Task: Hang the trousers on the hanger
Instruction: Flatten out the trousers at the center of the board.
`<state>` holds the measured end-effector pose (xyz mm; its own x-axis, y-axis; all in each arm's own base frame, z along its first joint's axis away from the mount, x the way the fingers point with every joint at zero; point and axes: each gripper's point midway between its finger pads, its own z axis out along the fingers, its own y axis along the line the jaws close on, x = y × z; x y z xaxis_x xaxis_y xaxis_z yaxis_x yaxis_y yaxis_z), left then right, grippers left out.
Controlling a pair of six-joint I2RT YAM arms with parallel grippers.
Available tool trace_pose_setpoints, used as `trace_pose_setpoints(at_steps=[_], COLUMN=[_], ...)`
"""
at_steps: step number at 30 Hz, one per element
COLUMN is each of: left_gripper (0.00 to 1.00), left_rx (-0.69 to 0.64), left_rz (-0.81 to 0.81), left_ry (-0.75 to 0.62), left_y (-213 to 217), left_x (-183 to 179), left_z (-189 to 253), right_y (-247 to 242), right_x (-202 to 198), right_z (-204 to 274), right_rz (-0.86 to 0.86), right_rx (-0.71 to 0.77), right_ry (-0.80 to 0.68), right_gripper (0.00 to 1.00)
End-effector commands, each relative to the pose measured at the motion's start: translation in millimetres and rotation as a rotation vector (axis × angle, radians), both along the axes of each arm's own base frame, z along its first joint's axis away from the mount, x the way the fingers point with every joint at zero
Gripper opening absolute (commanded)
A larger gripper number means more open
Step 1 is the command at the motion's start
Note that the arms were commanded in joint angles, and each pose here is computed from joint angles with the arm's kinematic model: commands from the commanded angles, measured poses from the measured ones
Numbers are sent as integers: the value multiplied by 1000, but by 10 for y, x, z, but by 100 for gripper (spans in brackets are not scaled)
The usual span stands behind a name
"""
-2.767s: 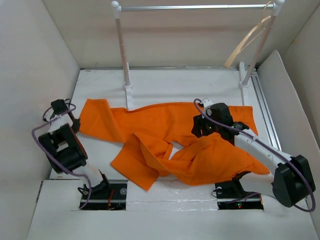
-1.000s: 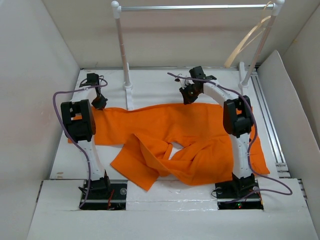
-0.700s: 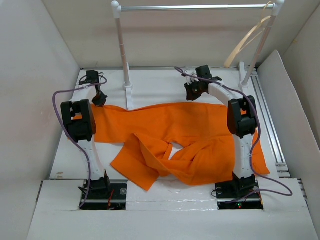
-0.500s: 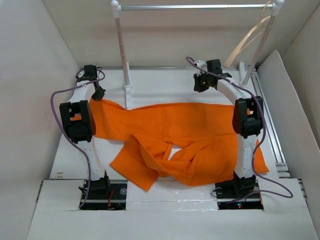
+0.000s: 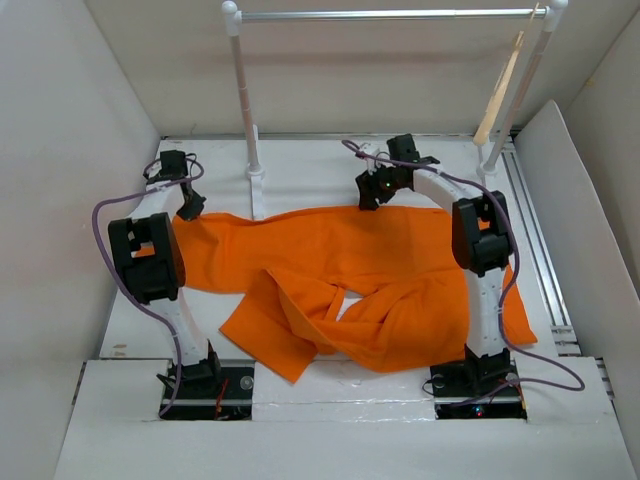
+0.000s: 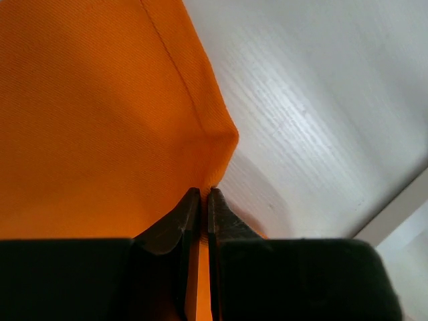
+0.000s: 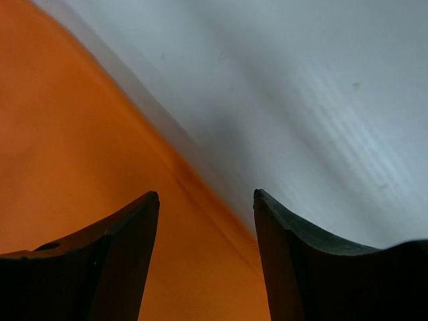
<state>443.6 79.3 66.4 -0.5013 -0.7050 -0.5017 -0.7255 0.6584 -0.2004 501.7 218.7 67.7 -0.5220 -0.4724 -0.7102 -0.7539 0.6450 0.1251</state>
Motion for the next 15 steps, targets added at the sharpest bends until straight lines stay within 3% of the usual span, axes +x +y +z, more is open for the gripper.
trace_pose_setpoints(at_steps=[1, 6, 9, 10, 15], left_gripper=[0, 0, 0, 0, 0], left_rx=[-5, -4, 4, 5, 40], left_rz=[7, -2, -5, -3, 15], left_ry=[19, 32, 6, 3, -84], left_y=[-11, -40, -43, -43, 2], left_x=[-191, -365, -406, -419, -425], left_z=[-52, -66, 49, 72, 439], right_y=[72, 80, 41, 33, -115], right_x=[-140, -221, -279, -311, -267], right_z=[-52, -310, -301, -328, 47], right_rz=[75, 92, 63, 54, -43], right_rx=[22, 11, 37, 41, 101], right_ry=[30, 127, 125, 126, 52], right_gripper=[64, 60, 26, 0, 0])
